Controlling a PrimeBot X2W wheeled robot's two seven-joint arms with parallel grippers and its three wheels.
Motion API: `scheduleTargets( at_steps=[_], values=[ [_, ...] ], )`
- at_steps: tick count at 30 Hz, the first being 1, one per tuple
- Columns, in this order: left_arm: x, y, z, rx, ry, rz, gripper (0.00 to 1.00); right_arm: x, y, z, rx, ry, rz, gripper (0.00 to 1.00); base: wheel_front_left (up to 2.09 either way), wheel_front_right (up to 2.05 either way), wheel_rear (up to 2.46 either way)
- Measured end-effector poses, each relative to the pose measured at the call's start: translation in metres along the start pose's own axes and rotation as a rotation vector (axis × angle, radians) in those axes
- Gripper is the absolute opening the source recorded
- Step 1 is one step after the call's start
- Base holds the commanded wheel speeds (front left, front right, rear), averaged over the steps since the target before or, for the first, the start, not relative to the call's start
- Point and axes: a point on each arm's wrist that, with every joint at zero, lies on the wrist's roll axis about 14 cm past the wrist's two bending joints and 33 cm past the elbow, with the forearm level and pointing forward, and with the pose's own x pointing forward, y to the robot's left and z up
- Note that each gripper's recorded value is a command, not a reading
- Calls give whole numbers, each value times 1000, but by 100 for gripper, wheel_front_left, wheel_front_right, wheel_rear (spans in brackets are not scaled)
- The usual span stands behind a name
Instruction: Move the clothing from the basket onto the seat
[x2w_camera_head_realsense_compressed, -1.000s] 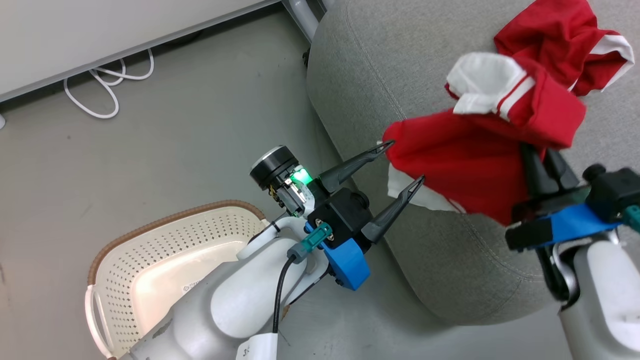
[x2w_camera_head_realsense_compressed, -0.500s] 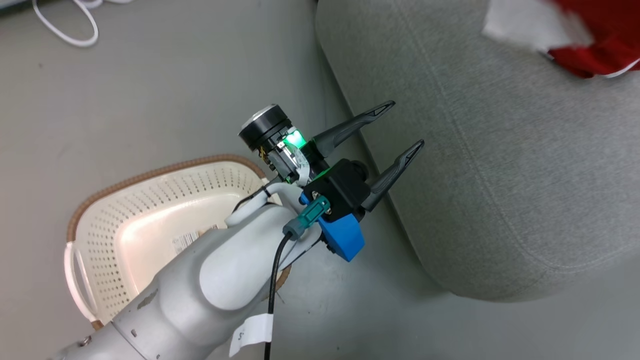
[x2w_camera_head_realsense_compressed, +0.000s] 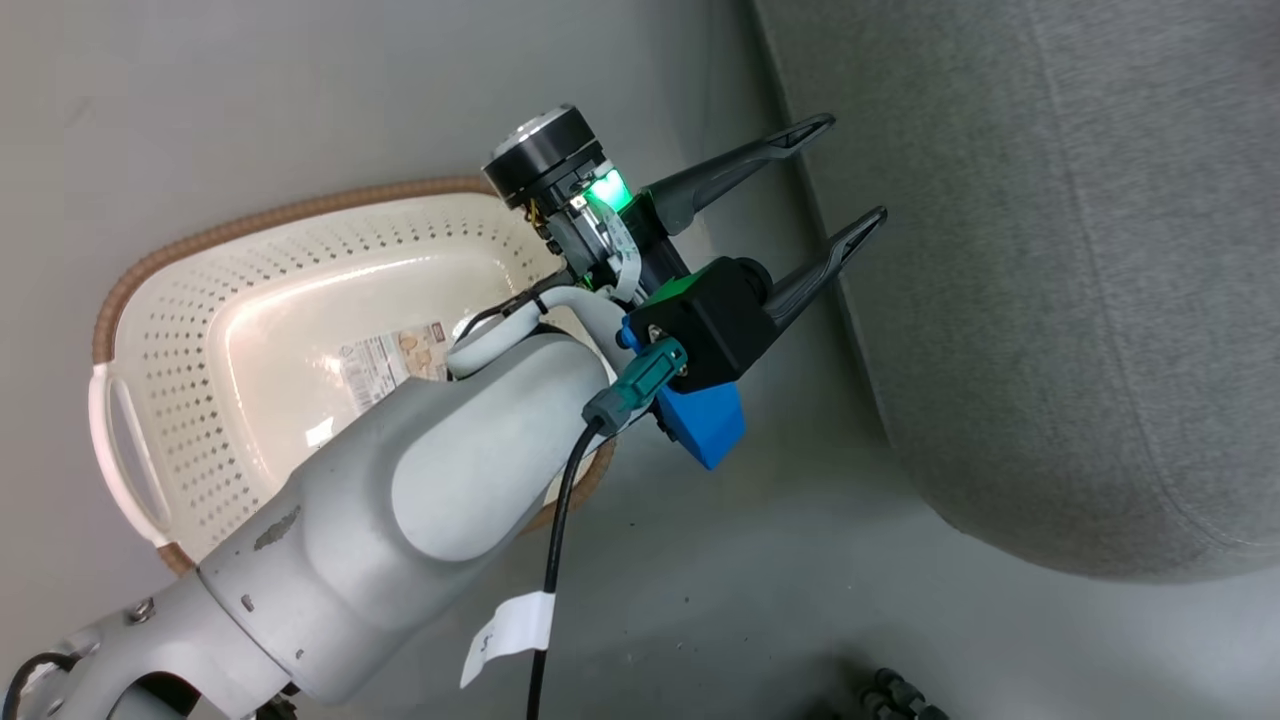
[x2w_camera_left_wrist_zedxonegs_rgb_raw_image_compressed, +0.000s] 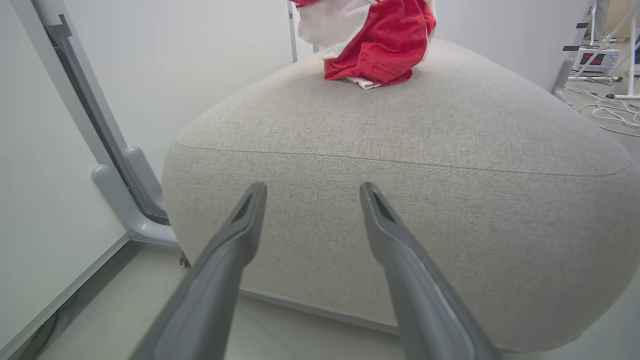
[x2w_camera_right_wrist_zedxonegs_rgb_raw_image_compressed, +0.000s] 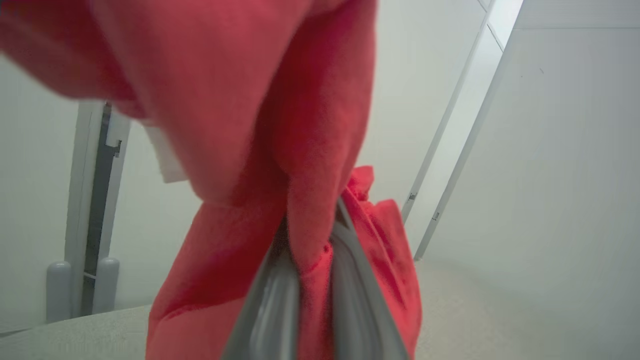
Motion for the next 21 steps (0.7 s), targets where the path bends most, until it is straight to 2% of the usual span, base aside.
scheduleTargets(
  at_steps=[9,17,20,21],
  values=[
    [-12,14,-29,-25,36,33,100,-31,18,-100,29,249,-30,0,0,0,0],
    [-17,19,-43,-35,56,46,100,-61,37,-151,31,402,-16,0,0,0,0],
    [-17,19,-43,-34,56,45,100,-61,37,-153,31,412,-17,0,0,0,0],
    [-17,19,-42,-33,56,44,100,-61,37,-153,29,414,-18,44,0,0,0]
  ],
)
